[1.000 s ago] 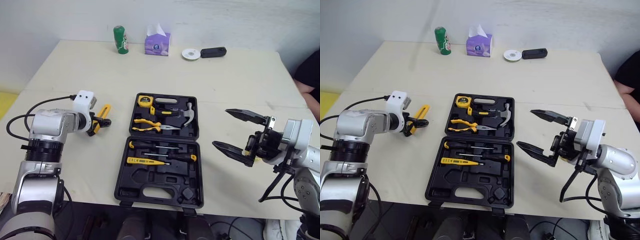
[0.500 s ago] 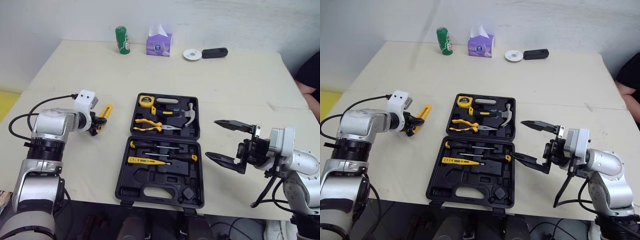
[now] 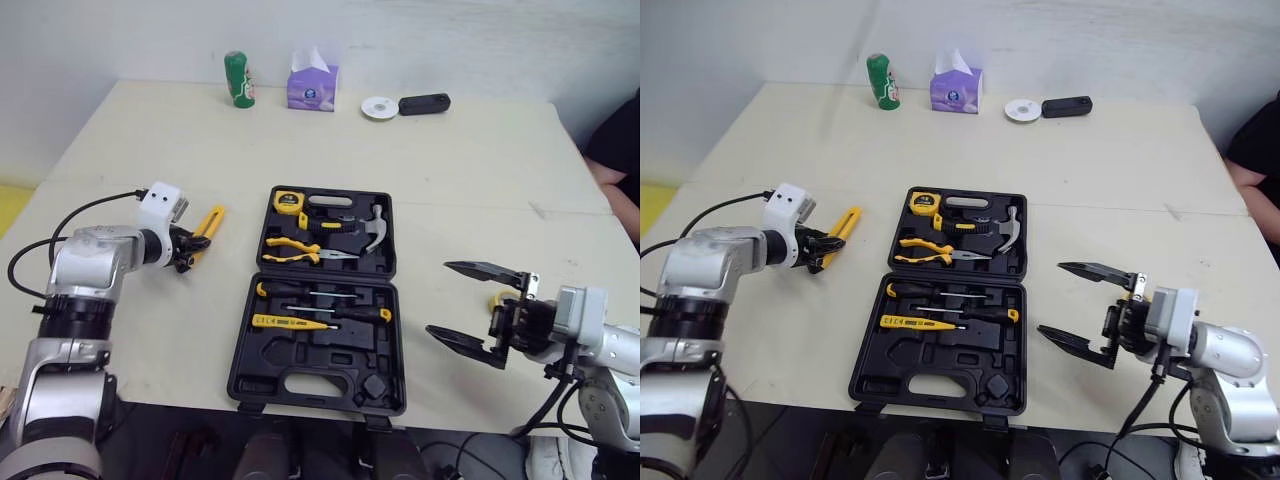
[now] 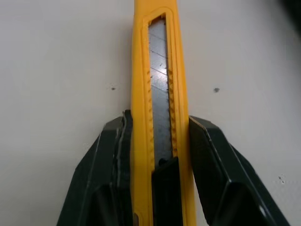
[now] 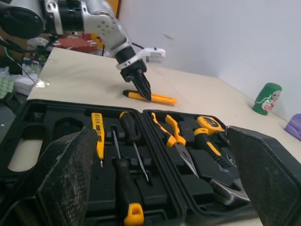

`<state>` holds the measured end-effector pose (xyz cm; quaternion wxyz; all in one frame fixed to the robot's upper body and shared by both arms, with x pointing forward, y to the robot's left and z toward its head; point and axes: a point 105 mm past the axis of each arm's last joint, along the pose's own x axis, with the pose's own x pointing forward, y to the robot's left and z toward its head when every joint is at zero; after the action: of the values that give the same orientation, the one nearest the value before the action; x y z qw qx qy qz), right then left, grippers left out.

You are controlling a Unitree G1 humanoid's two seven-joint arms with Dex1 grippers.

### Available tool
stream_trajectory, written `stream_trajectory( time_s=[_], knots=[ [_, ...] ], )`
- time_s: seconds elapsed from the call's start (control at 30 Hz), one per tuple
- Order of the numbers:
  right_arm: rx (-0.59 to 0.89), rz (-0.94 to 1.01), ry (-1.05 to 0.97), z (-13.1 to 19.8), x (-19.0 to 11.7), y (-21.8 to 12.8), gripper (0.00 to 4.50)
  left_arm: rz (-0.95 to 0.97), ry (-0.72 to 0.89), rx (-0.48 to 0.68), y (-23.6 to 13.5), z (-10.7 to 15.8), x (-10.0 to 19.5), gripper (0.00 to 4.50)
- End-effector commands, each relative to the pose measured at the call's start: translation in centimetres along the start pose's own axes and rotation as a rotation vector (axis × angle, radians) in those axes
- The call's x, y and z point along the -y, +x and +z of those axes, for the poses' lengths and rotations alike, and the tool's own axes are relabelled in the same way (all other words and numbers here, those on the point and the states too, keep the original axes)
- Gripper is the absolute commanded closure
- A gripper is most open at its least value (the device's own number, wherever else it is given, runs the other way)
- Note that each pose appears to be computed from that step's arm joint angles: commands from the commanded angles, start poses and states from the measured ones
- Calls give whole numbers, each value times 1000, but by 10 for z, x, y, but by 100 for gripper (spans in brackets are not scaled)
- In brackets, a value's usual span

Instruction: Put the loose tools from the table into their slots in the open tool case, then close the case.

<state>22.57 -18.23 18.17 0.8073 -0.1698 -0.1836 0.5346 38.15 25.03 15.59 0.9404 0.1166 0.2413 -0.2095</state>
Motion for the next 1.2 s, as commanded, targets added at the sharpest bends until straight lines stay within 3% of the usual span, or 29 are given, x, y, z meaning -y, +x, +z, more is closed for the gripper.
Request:
stream_trajectory(
  time_s=[0.03, 0.13, 0.33, 0.6, 0.8, 0.93, 1.2],
  knots=[
    [-10, -5, -46, 7, 3, -9, 0, -132, 204, 222, -27, 52, 21, 326],
    [-27, 1, -44, 7, 2, -10, 0, -253, 311, 312, -45, 66, 43, 326],
    [-46, -14, -52, 17, 11, 0, 0, -609, 507, 350, -79, 71, 113, 326],
    [-41, 2, -2, 22, 3, 9, 0, -871, 741, 220, -88, 46, 177, 326],
    [-87, 53, 47, 19, -10, 6, 0, -926, 811, 102, -76, 24, 199, 326],
    [-131, 79, 60, 12, -19, 0, 0, -988, 859, -51, -66, -6, 208, 326],
    [-137, 113, 84, 16, -26, 3, 0, -944, 836, -59, -48, -11, 220, 326]
  ],
)
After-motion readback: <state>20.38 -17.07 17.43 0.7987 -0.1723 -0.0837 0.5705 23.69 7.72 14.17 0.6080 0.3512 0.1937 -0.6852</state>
